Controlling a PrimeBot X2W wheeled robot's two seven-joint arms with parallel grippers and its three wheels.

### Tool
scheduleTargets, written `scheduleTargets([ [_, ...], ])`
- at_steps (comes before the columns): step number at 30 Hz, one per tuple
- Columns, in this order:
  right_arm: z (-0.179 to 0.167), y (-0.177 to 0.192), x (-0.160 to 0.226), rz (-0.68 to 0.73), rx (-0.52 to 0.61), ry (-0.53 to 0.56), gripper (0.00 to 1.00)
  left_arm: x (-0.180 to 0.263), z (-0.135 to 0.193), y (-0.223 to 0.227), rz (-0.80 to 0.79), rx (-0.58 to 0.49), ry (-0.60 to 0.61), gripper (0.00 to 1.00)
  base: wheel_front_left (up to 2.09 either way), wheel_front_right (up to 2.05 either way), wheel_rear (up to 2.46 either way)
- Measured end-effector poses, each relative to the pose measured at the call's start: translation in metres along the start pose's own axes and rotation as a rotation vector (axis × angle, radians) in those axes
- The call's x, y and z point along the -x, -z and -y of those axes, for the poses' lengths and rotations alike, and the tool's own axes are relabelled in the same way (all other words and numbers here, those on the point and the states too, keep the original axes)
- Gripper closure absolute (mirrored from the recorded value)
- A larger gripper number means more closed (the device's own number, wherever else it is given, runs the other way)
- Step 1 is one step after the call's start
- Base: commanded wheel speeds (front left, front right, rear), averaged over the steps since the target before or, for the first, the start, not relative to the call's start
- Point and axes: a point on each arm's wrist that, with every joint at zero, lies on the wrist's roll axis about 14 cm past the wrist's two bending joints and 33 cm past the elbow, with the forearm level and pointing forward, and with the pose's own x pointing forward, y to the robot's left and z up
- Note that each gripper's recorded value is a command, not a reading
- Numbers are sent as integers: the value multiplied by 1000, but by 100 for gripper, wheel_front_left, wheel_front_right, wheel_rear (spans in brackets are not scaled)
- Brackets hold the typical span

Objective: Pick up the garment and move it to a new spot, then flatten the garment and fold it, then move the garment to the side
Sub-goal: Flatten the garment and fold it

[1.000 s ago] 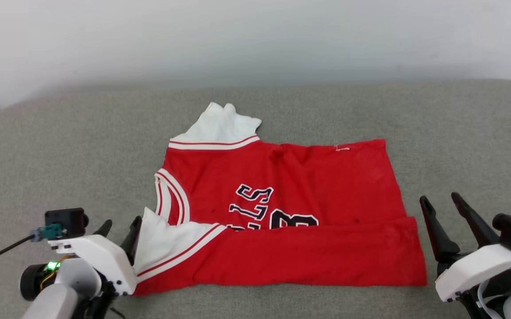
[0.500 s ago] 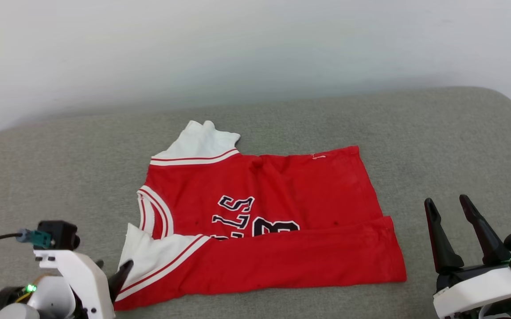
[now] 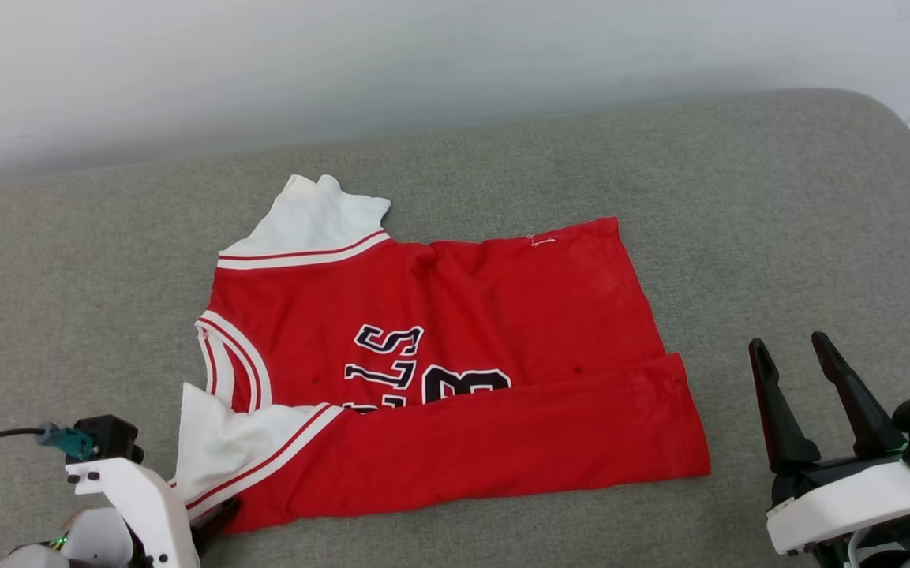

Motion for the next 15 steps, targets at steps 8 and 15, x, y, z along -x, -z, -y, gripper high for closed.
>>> scheduleTargets([
  [8, 9, 12, -5, -100, -21, -5, 0, -8, 12, 1, -5, 43, 74, 100, 0, 0, 0],
  [15, 25, 58, 2, -429, -60, -9, 0, 5, 10, -9, 78, 22, 67, 100, 0, 0, 0],
])
